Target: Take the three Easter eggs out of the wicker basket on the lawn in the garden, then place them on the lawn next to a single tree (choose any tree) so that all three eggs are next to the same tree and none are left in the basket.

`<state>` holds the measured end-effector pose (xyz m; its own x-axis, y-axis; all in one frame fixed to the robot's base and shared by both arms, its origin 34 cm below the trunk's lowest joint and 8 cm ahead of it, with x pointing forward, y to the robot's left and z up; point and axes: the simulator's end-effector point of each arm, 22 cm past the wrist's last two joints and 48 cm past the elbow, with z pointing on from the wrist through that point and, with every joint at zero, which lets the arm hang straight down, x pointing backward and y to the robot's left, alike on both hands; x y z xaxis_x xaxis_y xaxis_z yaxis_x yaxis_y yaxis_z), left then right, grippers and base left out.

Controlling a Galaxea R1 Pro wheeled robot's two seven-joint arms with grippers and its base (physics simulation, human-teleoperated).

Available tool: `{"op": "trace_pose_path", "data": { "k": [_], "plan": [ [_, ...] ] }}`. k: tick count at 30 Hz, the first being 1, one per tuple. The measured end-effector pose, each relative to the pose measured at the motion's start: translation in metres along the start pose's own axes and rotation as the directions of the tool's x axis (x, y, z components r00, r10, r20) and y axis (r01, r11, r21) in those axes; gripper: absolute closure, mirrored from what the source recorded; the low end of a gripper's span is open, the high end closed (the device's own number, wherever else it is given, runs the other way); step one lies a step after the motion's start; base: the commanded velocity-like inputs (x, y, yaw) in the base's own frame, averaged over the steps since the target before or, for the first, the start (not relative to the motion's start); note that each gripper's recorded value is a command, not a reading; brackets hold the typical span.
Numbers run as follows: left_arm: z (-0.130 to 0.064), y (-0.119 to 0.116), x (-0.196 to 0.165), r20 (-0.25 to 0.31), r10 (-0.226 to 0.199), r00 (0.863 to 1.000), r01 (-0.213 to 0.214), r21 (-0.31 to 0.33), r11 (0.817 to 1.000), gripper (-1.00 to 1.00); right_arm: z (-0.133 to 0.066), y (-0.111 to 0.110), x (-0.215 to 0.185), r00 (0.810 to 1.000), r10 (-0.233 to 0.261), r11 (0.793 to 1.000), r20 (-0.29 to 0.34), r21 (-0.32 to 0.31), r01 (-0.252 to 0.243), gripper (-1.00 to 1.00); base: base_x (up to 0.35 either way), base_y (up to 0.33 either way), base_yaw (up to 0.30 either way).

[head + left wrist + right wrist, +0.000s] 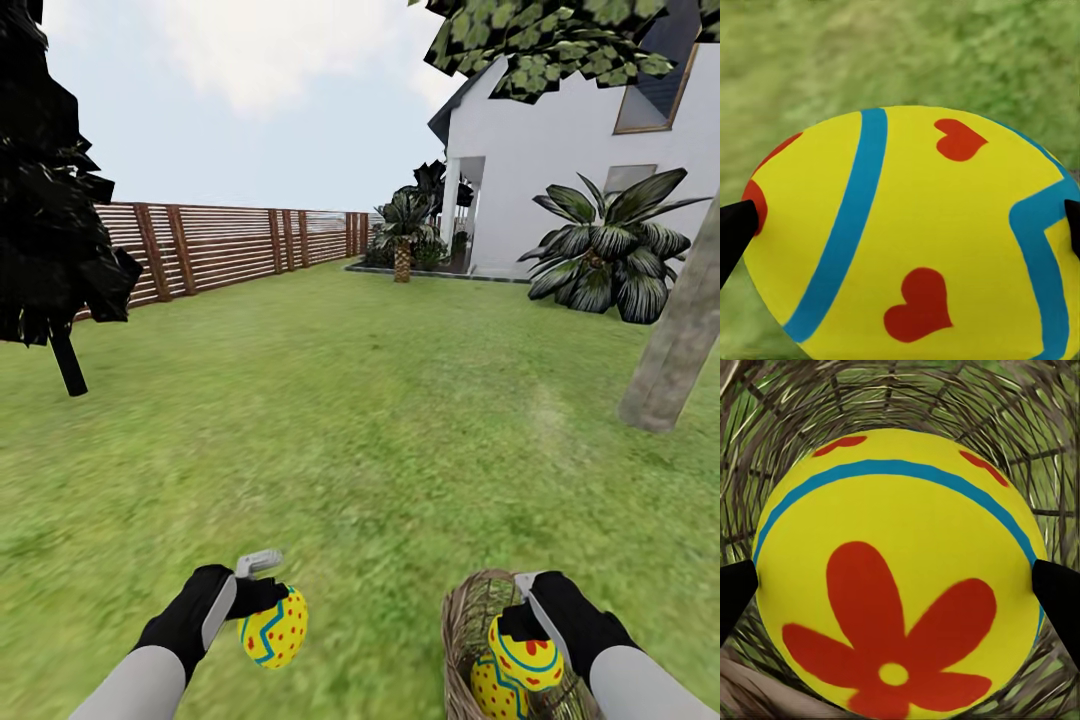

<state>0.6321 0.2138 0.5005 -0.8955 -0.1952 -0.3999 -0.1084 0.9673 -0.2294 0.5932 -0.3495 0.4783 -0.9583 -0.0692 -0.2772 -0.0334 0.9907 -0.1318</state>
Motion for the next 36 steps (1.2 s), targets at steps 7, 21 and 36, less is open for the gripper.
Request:
{"op": "trace_pose_path", "data": {
  "k": [7,21,36],
  "plan": [
    [-0.005,0.018,0.016,-0.057,-0.013,0.998,0.011,-0.028,1.000,1.00,-0.017,-0.007,-0.013,0.999,0.031,1.000,0.014,-0.002,-0.031,1.00,0.000,0.000,0.000],
    [-0.027,0.012,0.005,-0.064,-0.013,0.998,0.011,-0.029,1.000,1.00,-0.044,-0.030,-0.003,0.994,0.069,0.998,-0.079,0.016,-0.068,1.00,0.000,0.000,0.000],
    [-0.057,0.050,0.008,-0.141,-0.052,0.989,0.046,-0.046,0.998,1.00,-0.070,-0.028,-0.014,0.995,0.056,0.998,-0.083,0.016,-0.054,1.00,0.000,0.000,0.000]
  ]
}}
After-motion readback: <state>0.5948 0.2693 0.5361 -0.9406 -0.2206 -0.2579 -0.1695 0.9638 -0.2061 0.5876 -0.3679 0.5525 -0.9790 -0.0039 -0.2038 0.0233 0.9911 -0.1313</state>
